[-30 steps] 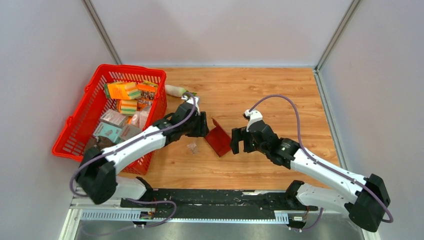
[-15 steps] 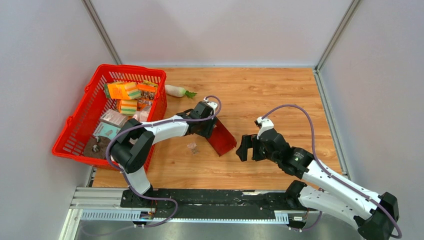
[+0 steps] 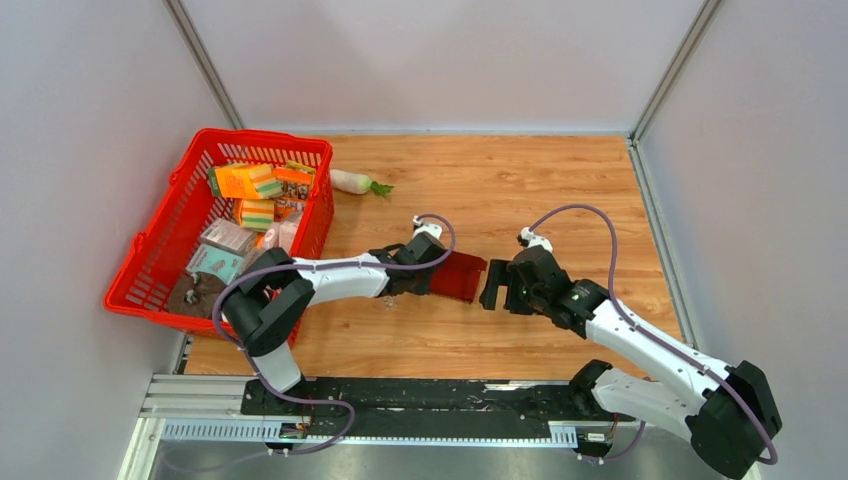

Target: Fold the paper box

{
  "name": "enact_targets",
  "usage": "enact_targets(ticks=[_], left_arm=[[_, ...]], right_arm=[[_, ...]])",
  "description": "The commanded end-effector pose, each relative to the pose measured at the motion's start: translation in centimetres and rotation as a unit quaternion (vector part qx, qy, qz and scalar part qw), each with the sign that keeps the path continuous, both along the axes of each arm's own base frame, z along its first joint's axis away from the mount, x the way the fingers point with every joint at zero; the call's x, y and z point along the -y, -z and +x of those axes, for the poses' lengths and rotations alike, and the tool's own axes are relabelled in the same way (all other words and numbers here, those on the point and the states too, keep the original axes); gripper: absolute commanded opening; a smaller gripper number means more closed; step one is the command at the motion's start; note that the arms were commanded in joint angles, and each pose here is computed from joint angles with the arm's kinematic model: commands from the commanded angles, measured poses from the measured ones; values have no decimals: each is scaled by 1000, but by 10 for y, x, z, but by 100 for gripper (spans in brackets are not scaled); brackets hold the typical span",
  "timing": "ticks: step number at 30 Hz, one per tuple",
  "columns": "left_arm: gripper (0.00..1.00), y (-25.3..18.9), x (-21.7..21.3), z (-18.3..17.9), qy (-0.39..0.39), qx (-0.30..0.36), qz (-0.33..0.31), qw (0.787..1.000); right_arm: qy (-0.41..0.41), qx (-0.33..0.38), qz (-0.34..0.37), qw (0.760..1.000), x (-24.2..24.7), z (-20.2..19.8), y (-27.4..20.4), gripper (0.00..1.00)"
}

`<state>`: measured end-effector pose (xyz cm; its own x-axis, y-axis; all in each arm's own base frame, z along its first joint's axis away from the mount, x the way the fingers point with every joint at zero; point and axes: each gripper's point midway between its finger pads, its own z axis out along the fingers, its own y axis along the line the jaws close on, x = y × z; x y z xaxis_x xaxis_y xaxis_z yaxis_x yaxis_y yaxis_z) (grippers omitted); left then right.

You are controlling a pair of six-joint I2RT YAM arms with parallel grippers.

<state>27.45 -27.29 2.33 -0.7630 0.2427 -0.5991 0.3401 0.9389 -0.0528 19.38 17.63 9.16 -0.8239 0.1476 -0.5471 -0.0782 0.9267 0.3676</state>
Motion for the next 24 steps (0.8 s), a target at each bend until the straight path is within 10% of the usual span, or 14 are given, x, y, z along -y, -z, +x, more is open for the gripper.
enact_targets(ticks=[1,9,24], left_arm=[[27,-21,13,-6,-57,39,-41,997],[55,-45,11,-17,-50,49,-91,993],[39,-47,13,-13,-55,40,-185,980]], right_arm=[[-8,21,10,1000,-4,10,-5,95],[-41,76,-5,996,-12,37,-20,63],[-4,70,23,997,-32,62,16,39]])
